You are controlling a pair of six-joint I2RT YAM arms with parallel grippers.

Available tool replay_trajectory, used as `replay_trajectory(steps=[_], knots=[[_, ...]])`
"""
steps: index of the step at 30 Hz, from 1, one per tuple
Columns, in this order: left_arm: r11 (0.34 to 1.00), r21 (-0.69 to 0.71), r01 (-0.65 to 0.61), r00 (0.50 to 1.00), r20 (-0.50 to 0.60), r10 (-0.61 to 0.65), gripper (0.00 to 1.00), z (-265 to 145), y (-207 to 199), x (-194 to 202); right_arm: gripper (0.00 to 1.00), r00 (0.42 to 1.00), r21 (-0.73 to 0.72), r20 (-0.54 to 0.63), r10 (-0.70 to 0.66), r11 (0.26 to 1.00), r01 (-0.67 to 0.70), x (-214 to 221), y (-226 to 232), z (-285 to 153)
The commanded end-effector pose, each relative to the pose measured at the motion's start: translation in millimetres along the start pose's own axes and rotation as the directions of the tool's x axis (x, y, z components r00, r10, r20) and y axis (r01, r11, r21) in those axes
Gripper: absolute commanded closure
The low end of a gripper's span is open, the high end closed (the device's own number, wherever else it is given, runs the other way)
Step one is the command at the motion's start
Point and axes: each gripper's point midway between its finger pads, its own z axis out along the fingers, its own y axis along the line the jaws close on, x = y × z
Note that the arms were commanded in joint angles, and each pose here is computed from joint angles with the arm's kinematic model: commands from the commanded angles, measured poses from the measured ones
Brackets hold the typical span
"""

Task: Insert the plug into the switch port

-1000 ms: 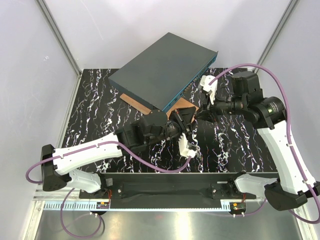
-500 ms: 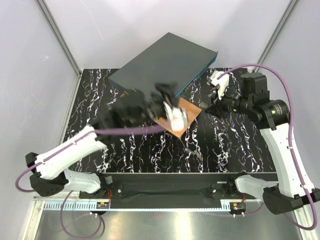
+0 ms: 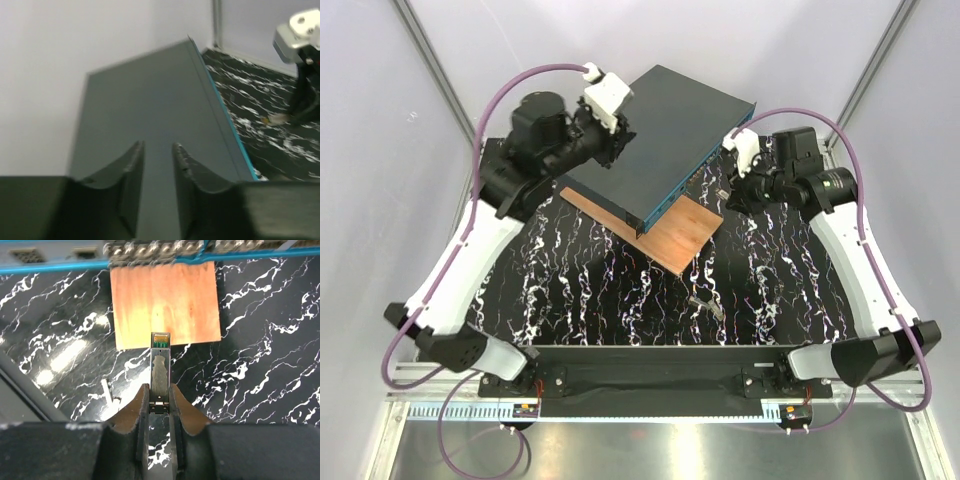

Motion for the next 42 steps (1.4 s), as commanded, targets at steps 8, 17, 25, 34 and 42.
replay_trajectory(steps=[8,17,25,34,42], knots=[[0.967,0.108,0.232,0.959,-0.192,-0.209,1.0,35.2,-23.4,58.2,1.0,0.993,0.09,0.115,0.018,0.996,-0.028,-52.4,-35.5,13.6],[0.962,0.101,0.254,0.953,-0.197,-0.231,1.0,46.4,-21.7,62.5,1.0,0.993,0.056,0.084,0.08,0.995,-0.085,-56.1,-34.0,26.4],[0.96,0.094,0.263,0.951,-0.195,-0.241,1.0,49.4,-20.7,64.2,1.0,0.993,0.033,0.058,0.106,0.994,-0.108,-52.0,-28.1,31.0],[0.959,0.089,0.27,0.949,-0.192,-0.249,1.0,51.3,-18.8,64.8,1.0,0.993,0.013,0.046,0.111,0.994,-0.111,-48.3,-20.5,31.2],[0.953,0.079,0.291,0.947,-0.167,-0.275,1.0,51.8,-15.4,62.4,1.0,0.994,-0.026,0.036,0.102,0.995,-0.101,-52.2,-10.2,38.7]])
